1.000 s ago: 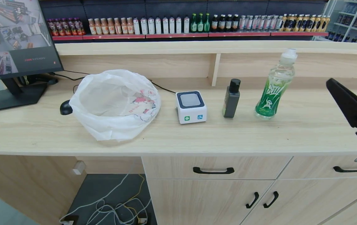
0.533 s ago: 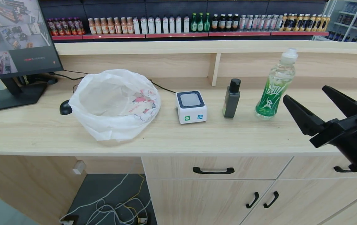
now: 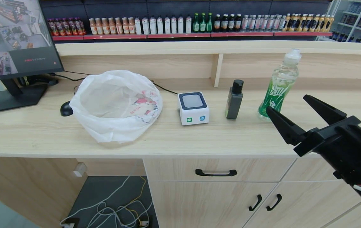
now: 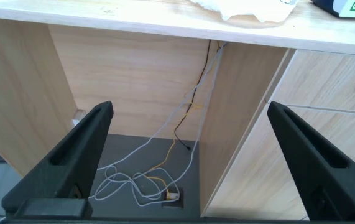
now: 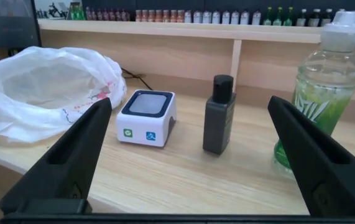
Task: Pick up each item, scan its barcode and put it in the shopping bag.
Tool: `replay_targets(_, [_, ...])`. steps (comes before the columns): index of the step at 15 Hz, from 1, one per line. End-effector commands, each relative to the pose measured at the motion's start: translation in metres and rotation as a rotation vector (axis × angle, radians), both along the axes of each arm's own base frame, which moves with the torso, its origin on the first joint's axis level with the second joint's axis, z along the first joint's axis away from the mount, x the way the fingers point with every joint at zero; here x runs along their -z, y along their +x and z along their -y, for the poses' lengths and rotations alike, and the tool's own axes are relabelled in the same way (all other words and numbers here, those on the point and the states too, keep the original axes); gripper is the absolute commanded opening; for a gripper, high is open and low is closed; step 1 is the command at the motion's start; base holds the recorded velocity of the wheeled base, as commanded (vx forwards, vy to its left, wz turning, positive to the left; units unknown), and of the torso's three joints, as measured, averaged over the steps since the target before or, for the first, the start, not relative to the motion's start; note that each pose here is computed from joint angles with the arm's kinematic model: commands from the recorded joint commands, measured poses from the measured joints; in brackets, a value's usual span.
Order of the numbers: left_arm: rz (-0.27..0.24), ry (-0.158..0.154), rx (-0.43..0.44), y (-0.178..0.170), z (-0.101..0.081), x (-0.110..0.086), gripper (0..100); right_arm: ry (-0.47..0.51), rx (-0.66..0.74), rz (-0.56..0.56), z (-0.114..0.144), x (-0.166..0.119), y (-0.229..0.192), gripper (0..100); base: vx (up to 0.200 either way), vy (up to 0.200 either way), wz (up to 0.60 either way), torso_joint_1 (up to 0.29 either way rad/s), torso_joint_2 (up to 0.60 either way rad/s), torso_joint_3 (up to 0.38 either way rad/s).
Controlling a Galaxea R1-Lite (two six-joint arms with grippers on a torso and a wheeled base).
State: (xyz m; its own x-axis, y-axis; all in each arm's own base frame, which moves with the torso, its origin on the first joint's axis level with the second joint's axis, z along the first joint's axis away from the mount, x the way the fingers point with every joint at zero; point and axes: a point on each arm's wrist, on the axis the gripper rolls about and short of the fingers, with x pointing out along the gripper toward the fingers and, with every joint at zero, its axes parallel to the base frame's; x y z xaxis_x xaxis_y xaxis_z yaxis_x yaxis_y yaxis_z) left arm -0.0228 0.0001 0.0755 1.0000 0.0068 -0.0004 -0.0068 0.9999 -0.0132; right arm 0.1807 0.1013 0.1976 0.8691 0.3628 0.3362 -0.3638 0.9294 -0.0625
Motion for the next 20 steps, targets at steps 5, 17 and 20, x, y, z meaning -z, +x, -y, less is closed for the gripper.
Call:
replay_targets(5, [0.0, -0.001, -0.001, 0.0, 0.0, 0.0, 100, -0.023, -0.005, -0.03, -0.007, 0.008, 0.009, 100, 0.0, 0.0, 0.0, 0.0, 0.0, 0.0])
replay_targets(17, [0.0, -0.001, -0.001, 0.0, 0.0, 0.0, 100, 0.012, 0.025, -0.047, -0.061, 0.015, 0.057, 100, 0.0, 0.0, 0.0, 0.0, 0.0, 0.0])
replay_targets(20, [0.0, -0.001, -0.001, 0.0, 0.0, 0.0, 100, 0.016, 0.011, -0.059, -0.077, 0.02, 0.063, 100, 0.0, 0.0, 0.0, 0.0, 0.0, 0.0])
